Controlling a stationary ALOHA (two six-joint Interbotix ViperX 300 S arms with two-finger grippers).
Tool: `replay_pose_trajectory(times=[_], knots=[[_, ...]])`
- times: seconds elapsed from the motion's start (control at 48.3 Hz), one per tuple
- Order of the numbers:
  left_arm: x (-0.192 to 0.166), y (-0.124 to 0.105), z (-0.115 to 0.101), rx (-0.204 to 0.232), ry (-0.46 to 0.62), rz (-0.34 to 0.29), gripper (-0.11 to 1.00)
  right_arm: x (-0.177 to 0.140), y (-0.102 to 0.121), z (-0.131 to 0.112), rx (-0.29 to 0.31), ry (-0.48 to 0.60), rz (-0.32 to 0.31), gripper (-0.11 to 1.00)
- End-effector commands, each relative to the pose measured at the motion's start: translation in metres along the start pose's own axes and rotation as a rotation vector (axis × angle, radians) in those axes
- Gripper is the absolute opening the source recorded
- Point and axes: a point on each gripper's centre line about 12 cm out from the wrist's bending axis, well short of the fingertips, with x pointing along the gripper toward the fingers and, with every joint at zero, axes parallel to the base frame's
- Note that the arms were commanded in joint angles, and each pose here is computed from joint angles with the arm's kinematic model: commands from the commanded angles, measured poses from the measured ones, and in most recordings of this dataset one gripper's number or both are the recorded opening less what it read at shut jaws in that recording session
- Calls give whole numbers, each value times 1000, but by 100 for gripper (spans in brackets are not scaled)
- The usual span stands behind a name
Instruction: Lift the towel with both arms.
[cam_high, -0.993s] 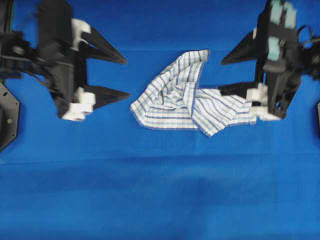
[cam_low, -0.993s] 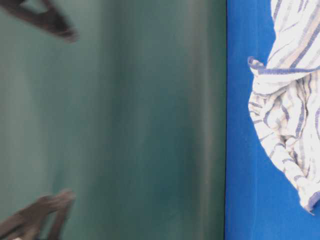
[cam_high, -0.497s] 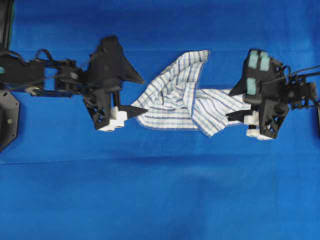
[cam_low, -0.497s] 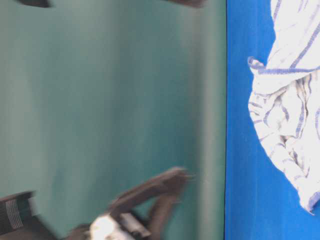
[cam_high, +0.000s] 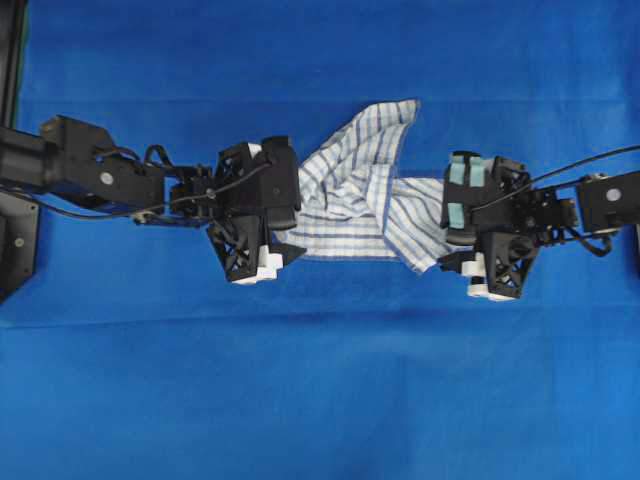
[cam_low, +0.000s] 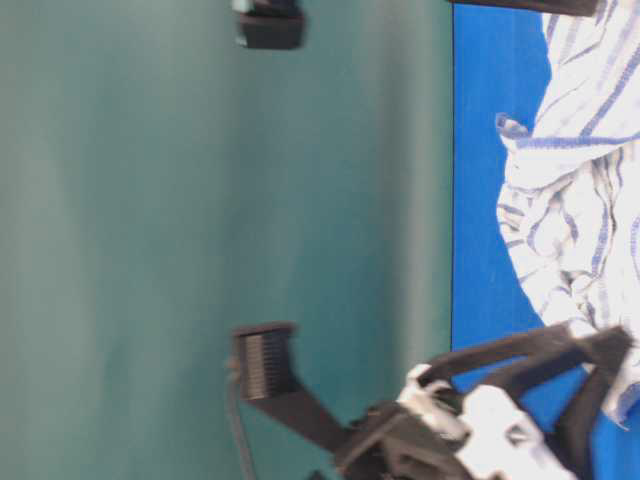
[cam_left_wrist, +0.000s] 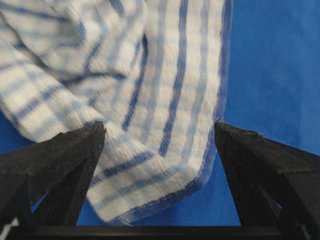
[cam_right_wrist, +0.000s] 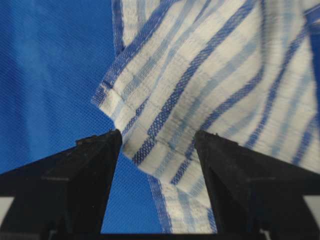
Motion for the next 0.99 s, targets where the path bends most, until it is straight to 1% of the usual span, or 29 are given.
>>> replay_pose_trajectory(times=[0.0, 0.124, 0.228, 0.29, 0.331, 0.372, 0.435, 0.497, 0.517, 0.559, 0.6, 0.641, 0.662, 0.683, 0.828, 0.972], knots=[[4, -2, 1, 6, -15, -5, 91, 5, 2, 2, 0, -9, 8, 64], [9, -2, -5, 7, 5, -4, 91, 13, 2, -2, 0, 12, 6, 64], [11, -2, -7, 7, 14, -4, 88, 14, 2, -2, 0, 17, 5, 64], [12, -2, -8, 7, 17, -4, 85, 14, 2, -2, 0, 17, 5, 64], [11, -2, -9, 7, 20, -4, 81, 14, 1, -2, 1, 17, 3, 64], [11, -3, -9, 8, 22, -5, 75, 15, 0, -2, 2, 18, 2, 63], [12, -2, -13, 7, 38, -4, 61, 15, -3, -4, 3, 21, -3, 61], [12, -2, -15, 7, 58, -3, 44, 15, -6, -5, 6, 23, -8, 55], [12, -2, -16, 7, 65, -3, 37, 15, -7, -6, 7, 24, -10, 50], [12, -2, -17, 7, 77, -3, 25, 15, -7, -6, 9, 24, -11, 40], [11, -2, -17, 7, 88, -3, 15, 15, -7, -5, 6, 23, -10, 26], [12, -1, -19, 6, 100, -2, 6, 15, -7, -4, 4, 20, -10, 14], [12, -1, -19, 6, 103, -2, 4, 15, -7, -4, 6, 20, -10, 9], [11, -1, -19, 4, 104, -1, 4, 15, -7, -4, 6, 20, -10, 5], [7, 1, -14, -4, 100, 4, 4, 14, -7, -1, 12, 11, -9, 5], [-15, 5, 5, -17, 78, 10, 4, 0, -5, 13, 25, -37, -6, 5]])
